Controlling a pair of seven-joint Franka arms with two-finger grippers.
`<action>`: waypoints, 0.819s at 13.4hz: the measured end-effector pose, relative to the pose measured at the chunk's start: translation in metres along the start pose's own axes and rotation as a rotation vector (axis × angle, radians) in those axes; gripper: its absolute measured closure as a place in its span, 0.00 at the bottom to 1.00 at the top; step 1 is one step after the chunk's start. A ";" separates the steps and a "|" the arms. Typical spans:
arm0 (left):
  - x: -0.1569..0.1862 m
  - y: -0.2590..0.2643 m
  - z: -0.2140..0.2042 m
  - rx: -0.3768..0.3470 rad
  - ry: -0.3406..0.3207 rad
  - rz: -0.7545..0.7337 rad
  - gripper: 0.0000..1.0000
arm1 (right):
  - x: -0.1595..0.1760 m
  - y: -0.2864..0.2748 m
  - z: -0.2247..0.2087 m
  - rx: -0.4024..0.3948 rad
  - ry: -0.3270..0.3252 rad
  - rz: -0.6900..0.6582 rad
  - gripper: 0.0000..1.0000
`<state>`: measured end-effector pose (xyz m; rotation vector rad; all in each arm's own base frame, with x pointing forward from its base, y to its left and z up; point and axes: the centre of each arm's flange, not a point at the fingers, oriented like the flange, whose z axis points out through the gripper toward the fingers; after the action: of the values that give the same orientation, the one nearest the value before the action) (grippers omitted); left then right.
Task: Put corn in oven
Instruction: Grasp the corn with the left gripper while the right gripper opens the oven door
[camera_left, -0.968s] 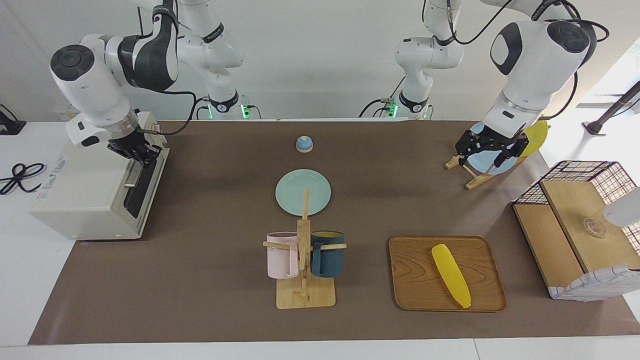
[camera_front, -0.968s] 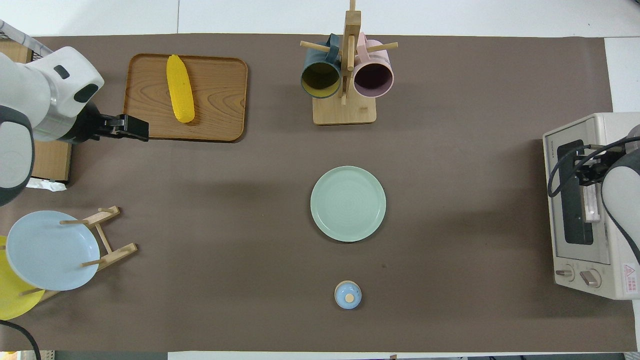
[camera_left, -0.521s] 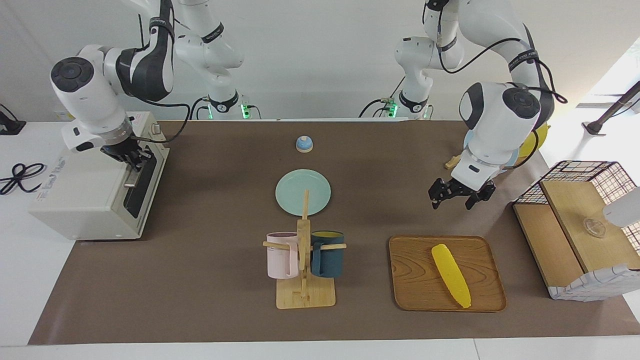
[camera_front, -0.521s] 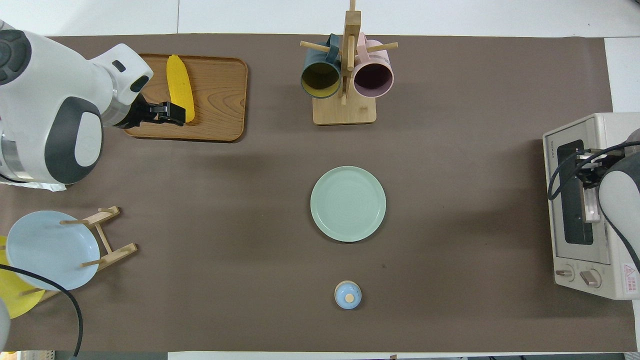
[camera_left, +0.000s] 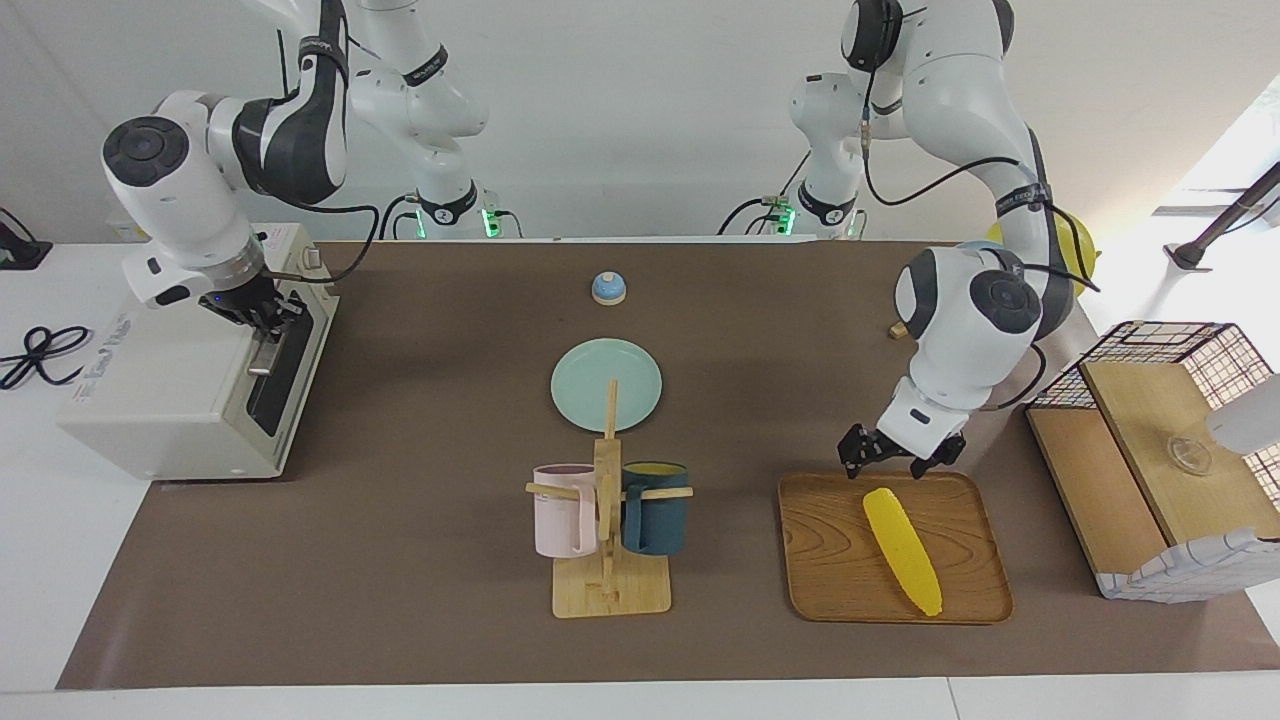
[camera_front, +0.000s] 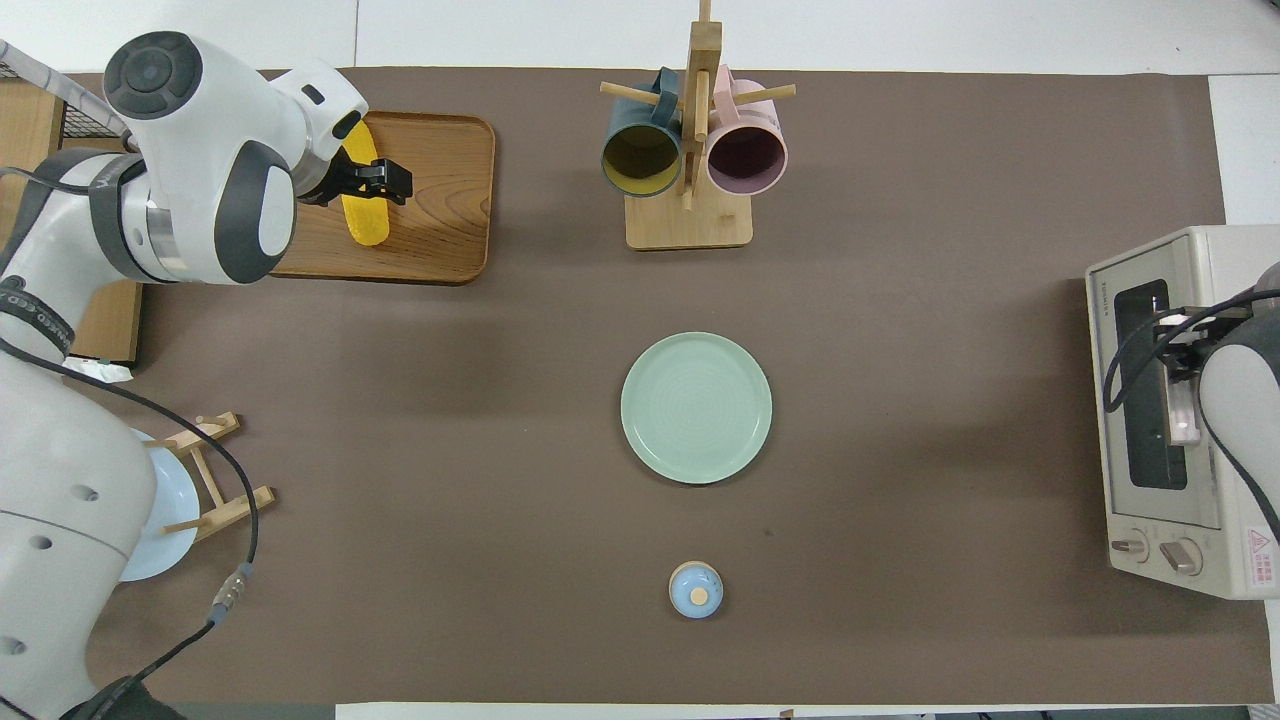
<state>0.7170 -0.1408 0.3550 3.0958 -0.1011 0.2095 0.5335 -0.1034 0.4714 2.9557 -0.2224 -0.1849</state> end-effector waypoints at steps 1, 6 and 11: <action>0.006 -0.007 0.006 0.005 0.020 -0.009 0.00 | 0.000 0.000 0.000 0.000 0.001 0.000 0.99; 0.014 -0.015 0.017 0.007 0.076 -0.020 0.00 | -0.004 -0.003 0.002 0.006 0.019 -0.004 0.99; 0.014 -0.031 0.035 0.014 0.065 -0.041 0.00 | -0.007 -0.024 0.005 0.061 0.023 -0.017 0.99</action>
<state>0.7376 -0.1123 0.3214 3.0975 -0.0350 0.3101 0.5295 -0.0794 0.4632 3.0192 -0.2029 -0.1489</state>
